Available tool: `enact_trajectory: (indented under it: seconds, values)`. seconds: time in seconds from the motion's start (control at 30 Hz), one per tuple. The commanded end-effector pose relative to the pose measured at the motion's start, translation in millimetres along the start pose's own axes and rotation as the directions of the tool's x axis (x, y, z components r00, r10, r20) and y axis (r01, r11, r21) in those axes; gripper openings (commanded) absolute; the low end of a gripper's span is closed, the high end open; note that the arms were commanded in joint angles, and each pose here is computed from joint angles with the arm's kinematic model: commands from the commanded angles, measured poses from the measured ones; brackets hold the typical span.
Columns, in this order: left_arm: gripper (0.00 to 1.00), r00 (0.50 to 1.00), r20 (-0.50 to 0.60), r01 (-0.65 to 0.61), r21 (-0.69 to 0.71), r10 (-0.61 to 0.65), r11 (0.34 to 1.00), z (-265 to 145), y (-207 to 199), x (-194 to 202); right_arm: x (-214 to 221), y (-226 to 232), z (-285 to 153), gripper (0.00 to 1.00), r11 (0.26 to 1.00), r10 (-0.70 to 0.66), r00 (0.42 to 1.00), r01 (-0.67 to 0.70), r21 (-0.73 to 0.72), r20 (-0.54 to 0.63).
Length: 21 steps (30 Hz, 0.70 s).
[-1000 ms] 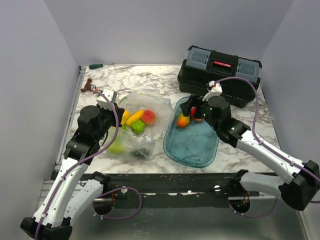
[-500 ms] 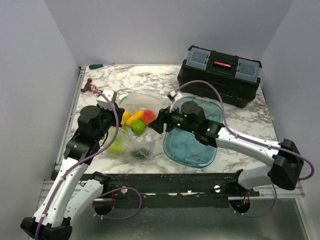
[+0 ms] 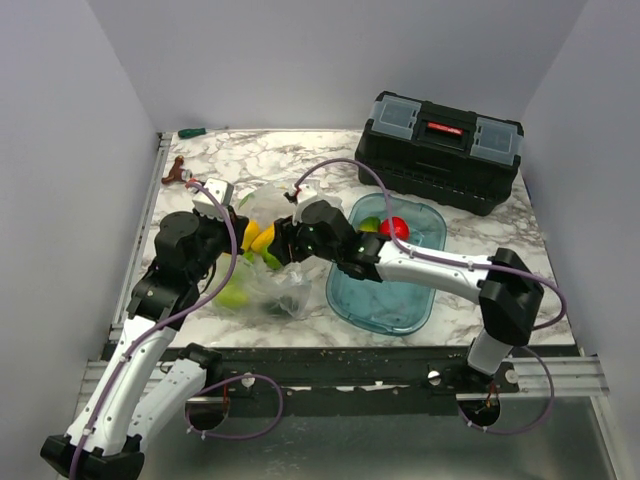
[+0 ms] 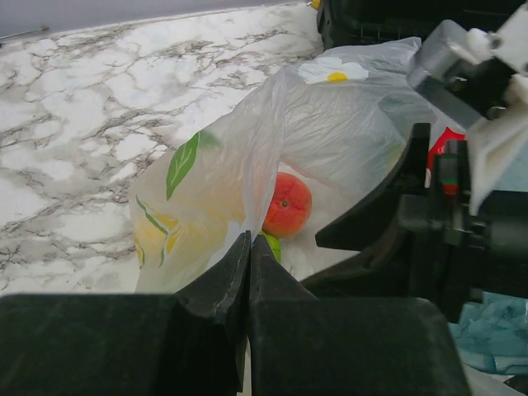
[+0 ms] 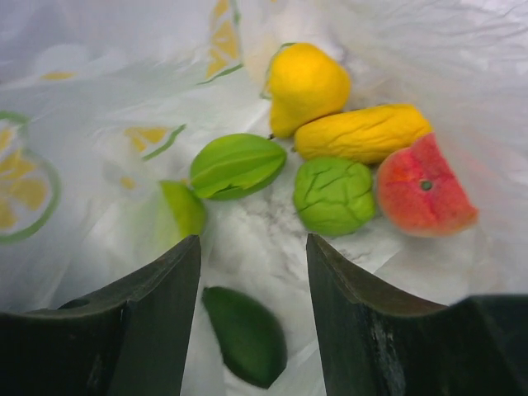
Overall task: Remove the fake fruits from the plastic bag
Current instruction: Take out the fake fruit from the plastic bag.
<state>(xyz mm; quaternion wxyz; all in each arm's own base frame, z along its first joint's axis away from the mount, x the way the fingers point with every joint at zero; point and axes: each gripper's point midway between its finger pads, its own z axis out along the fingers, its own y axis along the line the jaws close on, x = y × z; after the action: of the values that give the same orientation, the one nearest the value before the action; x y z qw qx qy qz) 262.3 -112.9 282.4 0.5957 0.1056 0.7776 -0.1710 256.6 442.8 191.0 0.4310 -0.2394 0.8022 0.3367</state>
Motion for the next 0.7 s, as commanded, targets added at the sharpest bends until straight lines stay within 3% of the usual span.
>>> enact_trajectory:
  seconds: [0.0, 0.4, 0.67]
  values:
    - [0.00, 0.999, 0.033, -0.006, 0.017, 0.005, 1.000, -1.7, -3.1, -5.1, 10.9, -34.1, 25.1, 0.57, 0.982, -0.048, 0.998, 0.054, 0.183, -0.038]
    - [0.00, 1.000, 0.003, 0.000, 0.060, 0.000, 0.998, 1.6, -10.9, -1.7, 46.0, -55.7, 74.6, 0.75, 0.954, -0.138, 0.977, 0.176, 0.245, -0.166]
    - [0.00, 1.000, 0.002, 0.000, 0.063, 0.000, 0.998, 1.8, -11.5, -1.5, 79.2, -62.9, 88.8, 0.77, 0.953, -0.125, 0.960, 0.186, 0.238, -0.249]
